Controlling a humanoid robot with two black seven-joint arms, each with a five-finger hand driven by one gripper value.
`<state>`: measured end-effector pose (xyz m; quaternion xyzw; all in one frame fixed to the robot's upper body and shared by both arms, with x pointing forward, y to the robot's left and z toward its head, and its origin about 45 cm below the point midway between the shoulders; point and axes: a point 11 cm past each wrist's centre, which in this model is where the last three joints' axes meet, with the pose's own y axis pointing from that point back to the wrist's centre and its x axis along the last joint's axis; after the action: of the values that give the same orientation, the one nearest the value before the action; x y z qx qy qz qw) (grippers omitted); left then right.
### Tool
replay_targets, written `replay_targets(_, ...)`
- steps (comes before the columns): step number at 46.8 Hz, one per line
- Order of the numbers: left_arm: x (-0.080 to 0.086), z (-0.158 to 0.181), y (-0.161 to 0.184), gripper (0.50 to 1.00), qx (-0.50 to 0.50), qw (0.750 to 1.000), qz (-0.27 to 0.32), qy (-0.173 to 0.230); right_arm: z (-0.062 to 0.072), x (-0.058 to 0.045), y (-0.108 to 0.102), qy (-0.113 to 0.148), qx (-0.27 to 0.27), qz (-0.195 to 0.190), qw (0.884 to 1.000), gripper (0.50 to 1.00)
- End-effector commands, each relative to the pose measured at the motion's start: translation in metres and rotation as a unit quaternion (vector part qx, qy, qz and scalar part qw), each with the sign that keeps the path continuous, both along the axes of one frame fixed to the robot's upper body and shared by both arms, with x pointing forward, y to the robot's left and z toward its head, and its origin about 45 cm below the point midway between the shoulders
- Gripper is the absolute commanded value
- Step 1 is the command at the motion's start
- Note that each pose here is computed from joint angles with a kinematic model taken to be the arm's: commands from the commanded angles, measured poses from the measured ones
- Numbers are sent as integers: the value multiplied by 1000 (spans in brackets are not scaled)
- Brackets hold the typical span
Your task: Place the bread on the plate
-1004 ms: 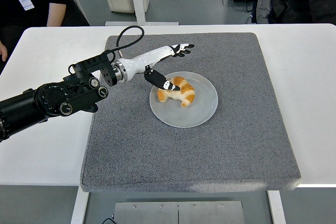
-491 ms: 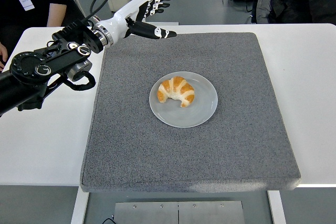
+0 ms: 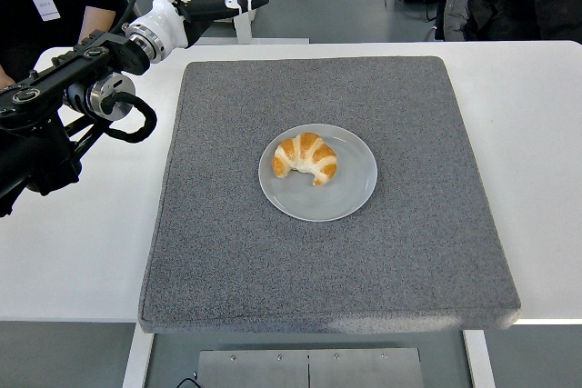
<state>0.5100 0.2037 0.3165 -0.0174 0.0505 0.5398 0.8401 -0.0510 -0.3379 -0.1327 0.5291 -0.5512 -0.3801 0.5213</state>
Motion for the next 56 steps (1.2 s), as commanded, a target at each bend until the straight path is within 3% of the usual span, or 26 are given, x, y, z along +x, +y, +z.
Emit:
replay_targets(1,3,-4,13,954,-31,999,17,11,0,0,0,0,-1,0,1000,1000)
replay_targets(16,2,-29,51,952,-114,990,80,36,0,-2,0,2,0,2,1000,1000)
replay_targets(30,-4,-67,47,952,-121,985,99,65,0,-1,0,1,0,2,1000,1000)
replay_targets(56,-7,-75,35,971,-122,986,88,70,0,0,0,0,0,5,1000,1000)
